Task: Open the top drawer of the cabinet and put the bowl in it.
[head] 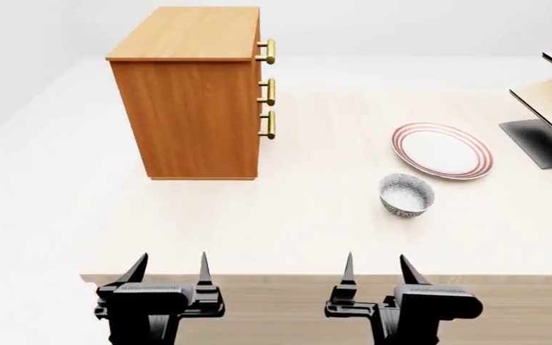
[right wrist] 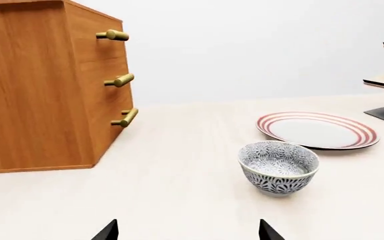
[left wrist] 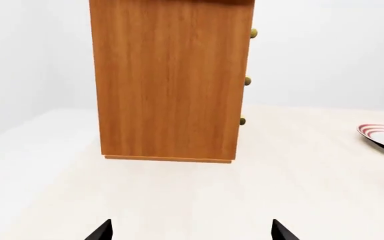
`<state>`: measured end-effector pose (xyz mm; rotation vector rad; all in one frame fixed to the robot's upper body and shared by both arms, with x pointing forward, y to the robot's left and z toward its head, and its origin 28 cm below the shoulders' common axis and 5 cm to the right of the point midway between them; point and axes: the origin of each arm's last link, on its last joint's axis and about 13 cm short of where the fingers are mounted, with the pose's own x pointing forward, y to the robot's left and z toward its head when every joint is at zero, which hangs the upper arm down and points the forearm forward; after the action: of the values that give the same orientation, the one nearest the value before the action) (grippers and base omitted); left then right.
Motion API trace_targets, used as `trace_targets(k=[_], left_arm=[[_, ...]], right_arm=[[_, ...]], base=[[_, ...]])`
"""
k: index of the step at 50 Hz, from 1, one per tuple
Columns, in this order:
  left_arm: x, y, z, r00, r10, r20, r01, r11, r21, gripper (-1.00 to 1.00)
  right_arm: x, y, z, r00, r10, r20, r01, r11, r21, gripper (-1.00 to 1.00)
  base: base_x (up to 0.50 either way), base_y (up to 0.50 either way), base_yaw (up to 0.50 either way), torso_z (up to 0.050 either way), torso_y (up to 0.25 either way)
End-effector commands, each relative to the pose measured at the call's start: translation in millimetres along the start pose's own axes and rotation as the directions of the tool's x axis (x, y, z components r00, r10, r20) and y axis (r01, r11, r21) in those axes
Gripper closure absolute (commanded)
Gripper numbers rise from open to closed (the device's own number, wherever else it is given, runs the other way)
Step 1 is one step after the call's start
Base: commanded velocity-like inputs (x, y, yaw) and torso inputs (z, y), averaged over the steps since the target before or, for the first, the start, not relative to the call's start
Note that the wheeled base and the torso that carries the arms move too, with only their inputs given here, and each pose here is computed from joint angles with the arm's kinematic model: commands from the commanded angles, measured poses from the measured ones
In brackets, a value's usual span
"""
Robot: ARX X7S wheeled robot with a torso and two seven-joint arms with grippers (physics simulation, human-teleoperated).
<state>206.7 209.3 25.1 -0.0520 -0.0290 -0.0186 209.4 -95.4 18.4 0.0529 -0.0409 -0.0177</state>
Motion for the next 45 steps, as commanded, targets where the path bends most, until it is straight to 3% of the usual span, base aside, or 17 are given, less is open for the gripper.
trace_targets(k=[1,4,7,10,15,21,25,28,34,41,43,45], left_arm=[[7,5.1,6,0.999,0.031,0.016,-0.03,0.999,-0.01,-1.0],[25,21.0,20,0.991,0.123,0.056,-0.122,0.992,-0.02,-1.0],[61,53.7,44,0.944,0.304,0.13,-0.303,0.953,-0.029,-1.0],[102,103.7,75,0.823,0.522,0.223,-0.534,0.845,-0.007,-1.0],[137,158.8,109,0.657,0.69,0.303,-0.731,0.682,0.034,-1.0],[164,190.7,123,0.55,0.783,0.291,-0.828,0.556,0.071,-1.0],[169,191.6,135,0.526,0.808,0.266,-0.85,0.513,0.122,-1.0],[173,191.1,145,0.53,0.811,0.249,-0.848,0.508,0.149,-1.0],[177,189.6,155,0.536,0.814,0.221,-0.843,0.505,0.183,-1.0],[177,189.3,155,0.557,0.808,0.192,-0.828,0.522,0.203,-1.0],[178,188.6,155,0.571,0.798,0.19,-0.818,0.535,0.21,-1.0],[178,188.2,155,0.583,0.79,0.191,-0.809,0.545,0.218,-1.0]], right_arm=[[0,-0.8,2,1.0,-0.001,0.007,0.001,1.0,0.003,-1.0],[0,-0.8,4,1.0,0.002,0.012,-0.002,1.0,0.005,-1.0],[-1,-1.0,6,1.0,0.007,0.018,-0.007,1.0,0.006,-1.0],[-2,-1.9,9,1.0,0.009,0.026,-0.009,1.0,0.007,-1.0],[-3,-2.9,12,0.999,0.008,0.037,-0.009,1.0,0.014,-1.0],[-4,-2.9,19,0.998,0.014,0.055,-0.015,1.0,0.012,-1.0],[-7,-3.3,28,0.997,0.019,0.073,-0.02,1.0,0.012,-1.0],[-9,-4.9,45,0.994,0.028,0.103,-0.029,1.0,0.011,-1.0],[9,-18.3,111,0.977,0.056,0.204,-0.05,0.998,-0.035,-1.0],[90,-41.2,228,0.944,0.083,0.318,-0.036,0.988,-0.151,-1.0],[120,-46.4,254,0.941,0.082,0.329,-0.012,0.978,-0.21,-1.0],[147,-51.0,274,0.945,0.067,0.321,0.004,0.977,-0.214,-1.0]], base=[[0.0,0.0,0.0,0.0,0.0],[0.0,0.0,0.0,0.0,0.0],[0.0,0.0,0.0,0.0,0.0],[0.0,0.0,0.0,0.0,0.0],[0.0,0.0,0.0,0.0,0.0],[0.0,0.0,0.0,0.0,0.0],[0.0,0.0,0.0,0.0,0.0],[0.0,0.0,0.0,0.0,0.0],[0.0,0.0,0.0,0.0,0.0],[0.0,0.0,0.0,0.0,0.0],[0.0,0.0,0.0,0.0,0.0],[0.0,0.0,0.0,0.0,0.0]])
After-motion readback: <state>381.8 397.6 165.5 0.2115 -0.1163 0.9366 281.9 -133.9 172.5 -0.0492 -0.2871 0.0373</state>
